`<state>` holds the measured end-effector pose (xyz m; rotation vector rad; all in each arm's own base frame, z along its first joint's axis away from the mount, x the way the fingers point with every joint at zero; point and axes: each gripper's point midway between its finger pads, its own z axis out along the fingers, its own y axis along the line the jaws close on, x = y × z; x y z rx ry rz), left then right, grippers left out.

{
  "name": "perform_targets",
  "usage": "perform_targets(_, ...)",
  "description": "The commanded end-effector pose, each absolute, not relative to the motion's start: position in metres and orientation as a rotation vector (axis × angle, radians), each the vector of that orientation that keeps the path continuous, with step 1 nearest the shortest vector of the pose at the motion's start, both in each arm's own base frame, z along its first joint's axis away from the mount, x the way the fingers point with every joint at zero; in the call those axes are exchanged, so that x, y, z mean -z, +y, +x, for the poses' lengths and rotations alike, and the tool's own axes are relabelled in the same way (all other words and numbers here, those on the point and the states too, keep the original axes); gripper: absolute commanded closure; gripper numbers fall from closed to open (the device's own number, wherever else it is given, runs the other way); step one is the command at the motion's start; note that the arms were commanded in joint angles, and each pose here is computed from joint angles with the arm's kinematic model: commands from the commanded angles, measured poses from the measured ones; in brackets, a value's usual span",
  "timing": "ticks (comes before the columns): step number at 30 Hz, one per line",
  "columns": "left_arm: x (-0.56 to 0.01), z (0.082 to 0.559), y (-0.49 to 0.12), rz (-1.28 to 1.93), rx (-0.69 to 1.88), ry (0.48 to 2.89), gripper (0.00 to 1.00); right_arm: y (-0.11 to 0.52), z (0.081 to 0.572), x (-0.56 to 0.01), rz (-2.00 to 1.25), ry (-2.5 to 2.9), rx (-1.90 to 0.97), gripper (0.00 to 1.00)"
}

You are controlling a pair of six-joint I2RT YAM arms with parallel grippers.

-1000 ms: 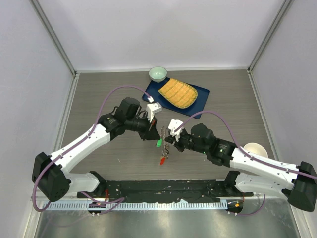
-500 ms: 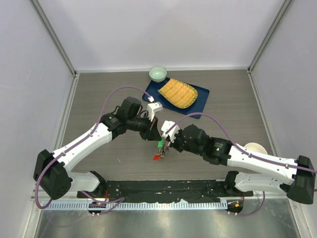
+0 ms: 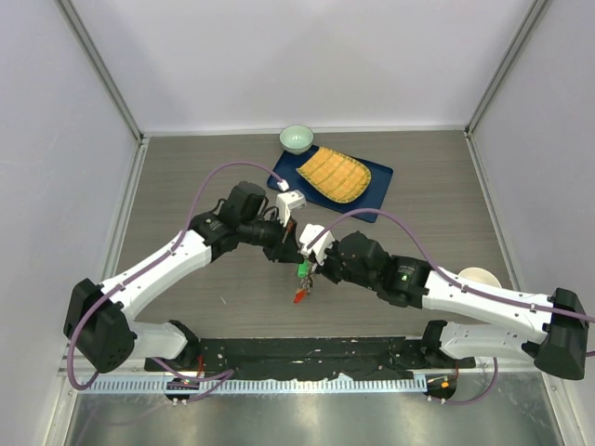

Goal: Remove the keys from the keyring

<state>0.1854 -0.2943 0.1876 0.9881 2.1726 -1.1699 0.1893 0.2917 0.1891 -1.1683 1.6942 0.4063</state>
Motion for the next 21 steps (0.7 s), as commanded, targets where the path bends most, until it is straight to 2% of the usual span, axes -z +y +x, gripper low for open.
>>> perform_targets(1, -0.189, 0.182, -0.301, 0.999, 1.22, 2.153, 1.0, 0.316, 0.202, -0.256, -1.02, 1.538, -0.482, 0.99)
perform_targets(14, -0.189, 0.183, -0.302, 0.99, 1.219, 2.163, 1.0, 0.319, 0.206, -0.252, -1.025, 1.576, -0.437, 0.98)
perform_targets(16, -0.193, 0.183, -0.302, 0.986, 1.216, 2.152, 1.0, 0.314, 0.206, -0.244, -0.995, 1.594, -0.441, 0.92)
perform_targets(17, -0.195, 0.184, -0.301, 0.984, 1.211, 2.147, 1.0, 0.309, 0.207, -0.255, -0.936, 1.564, -0.452, 0.8)
perform_targets(18, -0.198, 0.184, -0.3, 0.983, 1.211, 2.137, 1.0, 0.3, 0.204, -0.235, -0.937, 1.587, -0.438, 0.75)
perform_targets(21, -0.211, 0.186, -0.298, 0.968, 1.225, 2.1, 1.0, 0.285, 0.196, -0.239, -0.819, 1.498, -0.529, 0.61)
